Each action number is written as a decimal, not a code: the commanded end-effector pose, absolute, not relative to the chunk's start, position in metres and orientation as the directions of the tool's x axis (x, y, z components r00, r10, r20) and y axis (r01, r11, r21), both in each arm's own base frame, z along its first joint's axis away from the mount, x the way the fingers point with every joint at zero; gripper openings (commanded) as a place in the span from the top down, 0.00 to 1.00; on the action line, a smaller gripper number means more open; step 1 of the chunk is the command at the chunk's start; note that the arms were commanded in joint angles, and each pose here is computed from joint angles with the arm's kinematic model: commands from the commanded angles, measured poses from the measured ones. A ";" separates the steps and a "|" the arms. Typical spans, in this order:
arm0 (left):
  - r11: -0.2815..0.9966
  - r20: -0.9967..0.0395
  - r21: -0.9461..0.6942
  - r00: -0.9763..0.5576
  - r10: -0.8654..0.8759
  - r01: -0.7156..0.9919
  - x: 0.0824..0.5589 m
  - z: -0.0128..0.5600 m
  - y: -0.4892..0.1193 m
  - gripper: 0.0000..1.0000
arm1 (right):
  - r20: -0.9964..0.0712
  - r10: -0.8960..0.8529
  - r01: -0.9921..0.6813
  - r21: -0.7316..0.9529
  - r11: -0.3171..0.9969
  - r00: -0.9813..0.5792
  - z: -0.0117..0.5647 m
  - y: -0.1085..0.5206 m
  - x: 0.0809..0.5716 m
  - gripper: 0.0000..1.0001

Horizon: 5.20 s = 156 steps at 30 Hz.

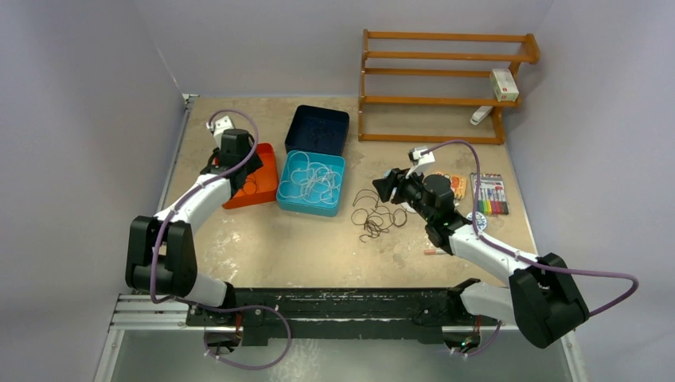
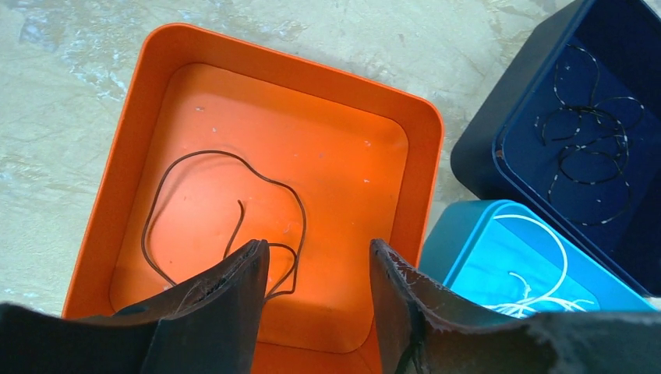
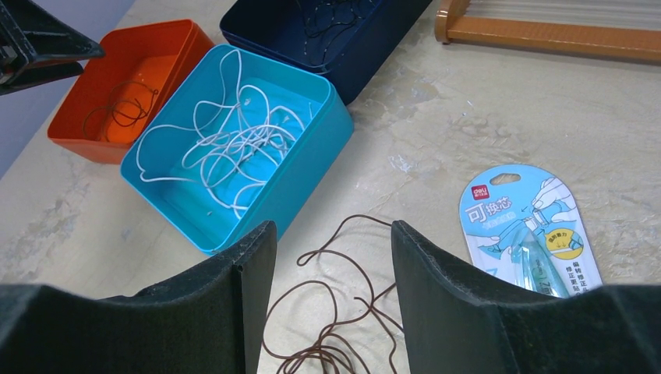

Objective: Untangle the cables

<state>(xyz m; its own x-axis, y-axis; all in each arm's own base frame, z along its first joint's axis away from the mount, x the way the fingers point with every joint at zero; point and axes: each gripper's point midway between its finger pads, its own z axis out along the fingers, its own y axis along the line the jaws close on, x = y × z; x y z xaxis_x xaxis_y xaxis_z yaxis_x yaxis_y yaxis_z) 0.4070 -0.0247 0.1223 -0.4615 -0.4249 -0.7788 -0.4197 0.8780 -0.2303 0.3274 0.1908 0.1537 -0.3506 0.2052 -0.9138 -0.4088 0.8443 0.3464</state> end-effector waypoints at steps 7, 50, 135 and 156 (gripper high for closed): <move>0.925 -0.837 -0.277 -0.408 -0.366 -0.262 0.409 0.182 -0.065 0.50 | -0.910 0.250 -0.331 0.360 0.872 -0.331 0.174 0.181 0.341 0.42; 0.669 -0.759 -0.147 -0.516 0.396 0.729 0.335 0.086 -0.369 0.51 | -0.798 0.340 -0.133 0.458 0.879 -0.497 0.129 0.160 0.309 0.42; 0.691 -0.989 -0.142 -0.126 -0.074 0.709 0.278 0.483 -0.305 1.00 | -0.810 0.435 -0.201 0.537 0.819 -0.393 0.089 0.185 0.351 0.59; 0.788 -0.990 -0.074 0.049 -0.131 0.611 0.294 0.564 -0.277 1.00 | -0.735 0.491 -0.043 0.573 0.818 -0.467 0.046 0.168 0.332 0.71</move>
